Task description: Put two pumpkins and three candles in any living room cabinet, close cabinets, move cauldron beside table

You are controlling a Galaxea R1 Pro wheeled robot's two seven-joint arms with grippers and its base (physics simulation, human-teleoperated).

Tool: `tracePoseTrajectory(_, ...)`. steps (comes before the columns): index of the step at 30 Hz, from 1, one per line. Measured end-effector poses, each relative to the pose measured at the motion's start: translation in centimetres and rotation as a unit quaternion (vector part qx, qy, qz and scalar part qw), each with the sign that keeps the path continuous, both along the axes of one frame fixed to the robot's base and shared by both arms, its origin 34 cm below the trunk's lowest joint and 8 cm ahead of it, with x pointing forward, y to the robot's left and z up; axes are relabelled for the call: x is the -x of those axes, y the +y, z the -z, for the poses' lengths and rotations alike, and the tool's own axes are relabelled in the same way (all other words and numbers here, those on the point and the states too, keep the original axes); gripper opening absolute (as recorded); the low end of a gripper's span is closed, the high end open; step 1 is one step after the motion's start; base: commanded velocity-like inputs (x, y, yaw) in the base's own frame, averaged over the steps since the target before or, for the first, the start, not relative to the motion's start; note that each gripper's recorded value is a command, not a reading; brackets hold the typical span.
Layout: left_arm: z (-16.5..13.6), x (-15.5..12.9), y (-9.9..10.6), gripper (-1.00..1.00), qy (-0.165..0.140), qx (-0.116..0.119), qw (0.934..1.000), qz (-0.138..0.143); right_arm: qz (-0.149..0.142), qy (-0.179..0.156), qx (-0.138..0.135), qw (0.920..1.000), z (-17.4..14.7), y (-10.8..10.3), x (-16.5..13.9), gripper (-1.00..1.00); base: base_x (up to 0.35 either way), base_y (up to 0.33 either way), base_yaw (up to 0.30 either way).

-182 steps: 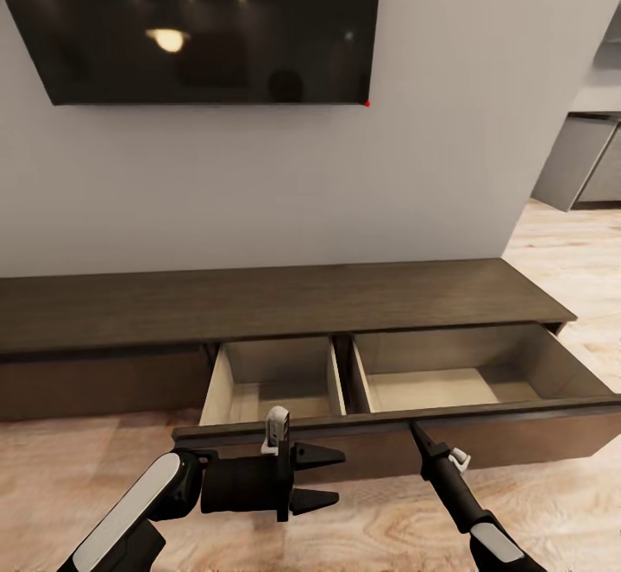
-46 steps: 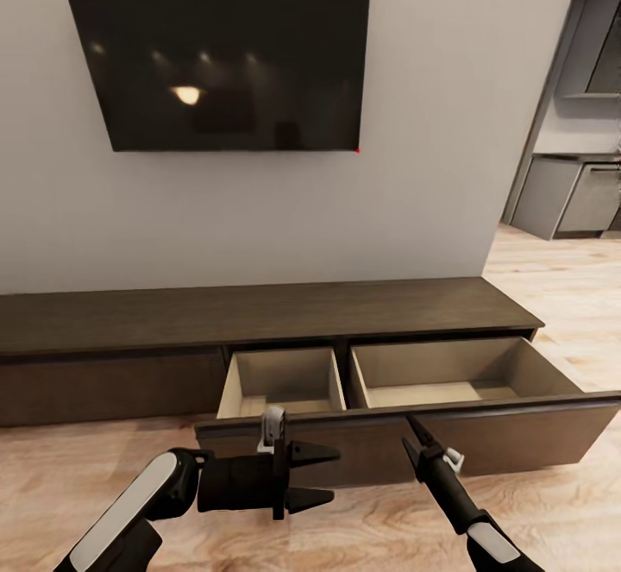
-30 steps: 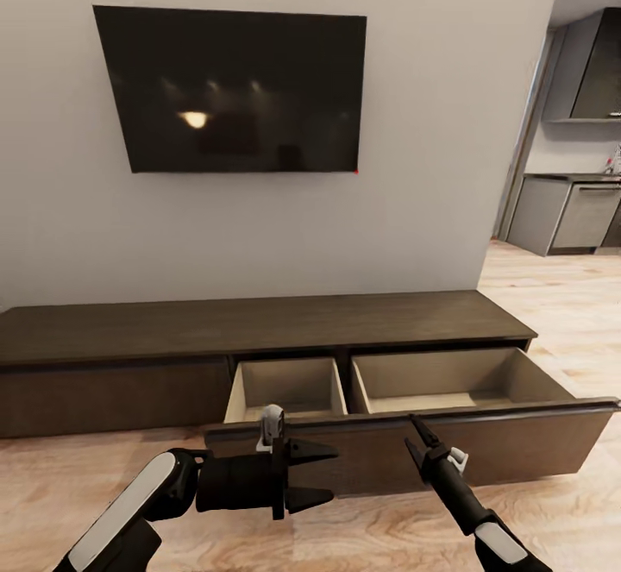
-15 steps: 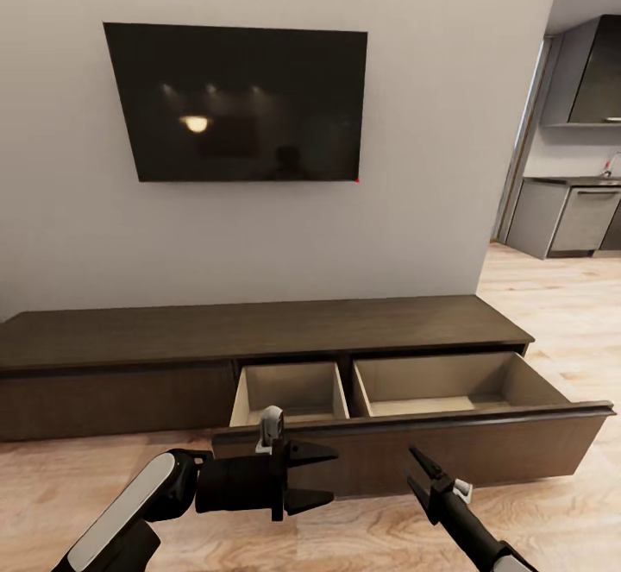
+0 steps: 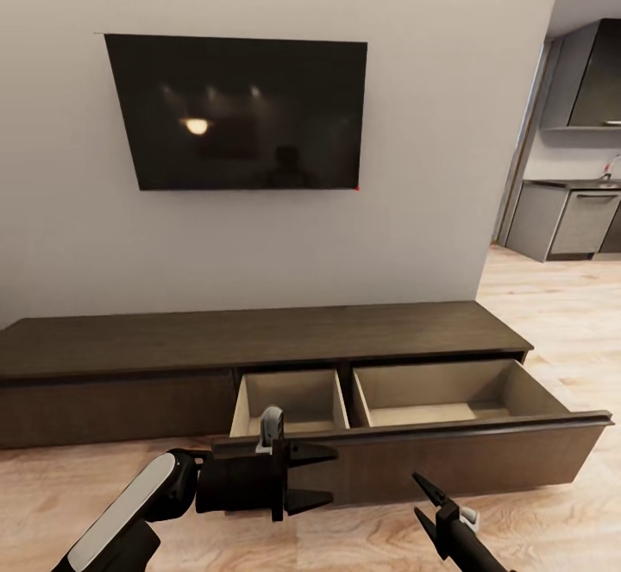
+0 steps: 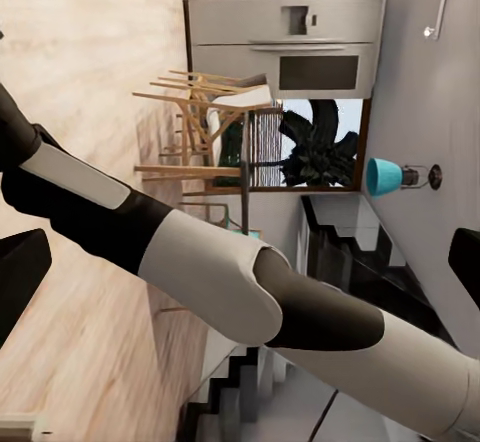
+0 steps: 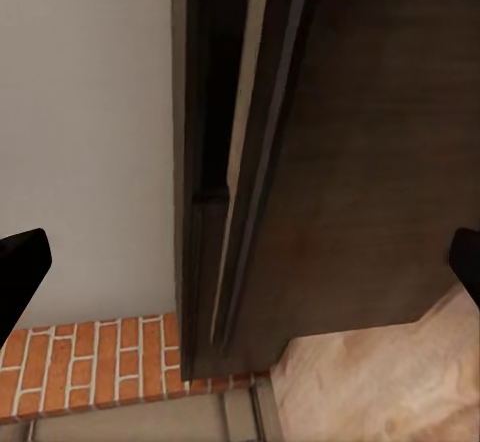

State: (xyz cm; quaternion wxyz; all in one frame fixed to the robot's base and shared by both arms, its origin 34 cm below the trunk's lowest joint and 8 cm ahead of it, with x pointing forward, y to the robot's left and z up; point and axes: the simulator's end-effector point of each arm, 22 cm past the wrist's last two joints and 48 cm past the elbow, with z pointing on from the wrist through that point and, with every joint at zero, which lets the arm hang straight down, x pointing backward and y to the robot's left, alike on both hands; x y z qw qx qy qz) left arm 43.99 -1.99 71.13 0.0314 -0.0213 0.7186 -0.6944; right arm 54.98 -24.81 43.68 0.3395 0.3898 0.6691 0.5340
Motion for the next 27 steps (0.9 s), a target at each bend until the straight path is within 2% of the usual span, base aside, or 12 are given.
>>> tracePoseTrajectory(6, -1.3, -0.3, 0.0, 1.00, 0.000, -0.001, 1.0000, 0.000, 0.001, 0.001, 0.003, 1.0000, -1.2, -0.1, -0.2, 1.00, 0.000, 0.000, 0.000)
tracePoseTrajectory(11, -2.4, -0.6, 0.0, 1.00, 0.000, -0.001, 1.0000, 0.000, 0.006, -0.005, 0.016, 0.9998, -2.2, -0.4, -0.5, 1.00, -0.070, 0.043, 0.000)
tracePoseTrajectory(21, -4.5, -1.1, 0.0, 1.00, 0.000, -0.001, 1.0000, 0.000, 0.008, -0.001, 0.021, 0.9997, -4.0, -0.6, -0.8, 1.00, -0.265, 0.171, 0.004)
tracePoseTrajectory(27, -5.8, -1.3, 0.0, 1.00, 0.000, -0.002, 1.0000, 0.000, 0.009, 0.002, 0.019, 0.9998, -5.2, -0.5, -1.0, 1.00, -0.287, 0.184, 0.190)
